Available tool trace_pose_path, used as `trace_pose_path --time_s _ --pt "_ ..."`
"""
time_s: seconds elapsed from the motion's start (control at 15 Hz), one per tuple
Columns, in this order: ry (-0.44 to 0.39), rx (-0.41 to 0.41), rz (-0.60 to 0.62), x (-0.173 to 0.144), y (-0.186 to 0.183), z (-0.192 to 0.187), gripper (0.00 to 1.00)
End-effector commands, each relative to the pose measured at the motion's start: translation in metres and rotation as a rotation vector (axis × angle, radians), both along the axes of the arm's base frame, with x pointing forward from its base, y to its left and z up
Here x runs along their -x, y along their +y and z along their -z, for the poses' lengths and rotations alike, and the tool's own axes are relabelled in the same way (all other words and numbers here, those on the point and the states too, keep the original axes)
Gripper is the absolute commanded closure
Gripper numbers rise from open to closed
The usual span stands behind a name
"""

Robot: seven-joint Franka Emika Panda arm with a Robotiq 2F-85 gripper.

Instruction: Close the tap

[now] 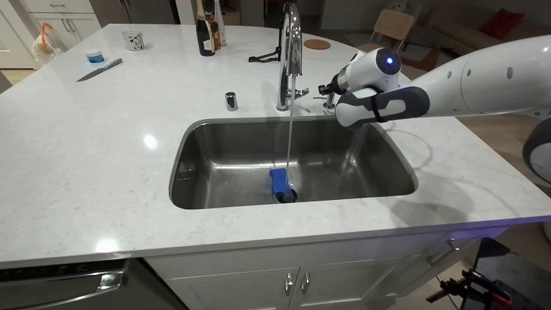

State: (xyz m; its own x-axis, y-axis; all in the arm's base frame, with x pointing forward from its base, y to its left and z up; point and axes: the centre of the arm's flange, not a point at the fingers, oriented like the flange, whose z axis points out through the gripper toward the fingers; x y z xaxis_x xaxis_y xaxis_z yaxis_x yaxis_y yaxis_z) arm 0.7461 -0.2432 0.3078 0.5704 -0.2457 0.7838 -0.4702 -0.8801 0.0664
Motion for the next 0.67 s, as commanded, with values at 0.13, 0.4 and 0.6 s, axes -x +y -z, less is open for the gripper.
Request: trace_pose_path --time_s 0.13,0.4,0.6 --pt "-0.040 -0.021 -0.011 -0.018 -0.005 0.006 1.00" --pt "-0.035 -0.018 -0.014 -0.021 -0.007 0.016 1.00" --pt "-0.041 -0.009 -0.020 -0.024 -0.006 0.023 1.00"
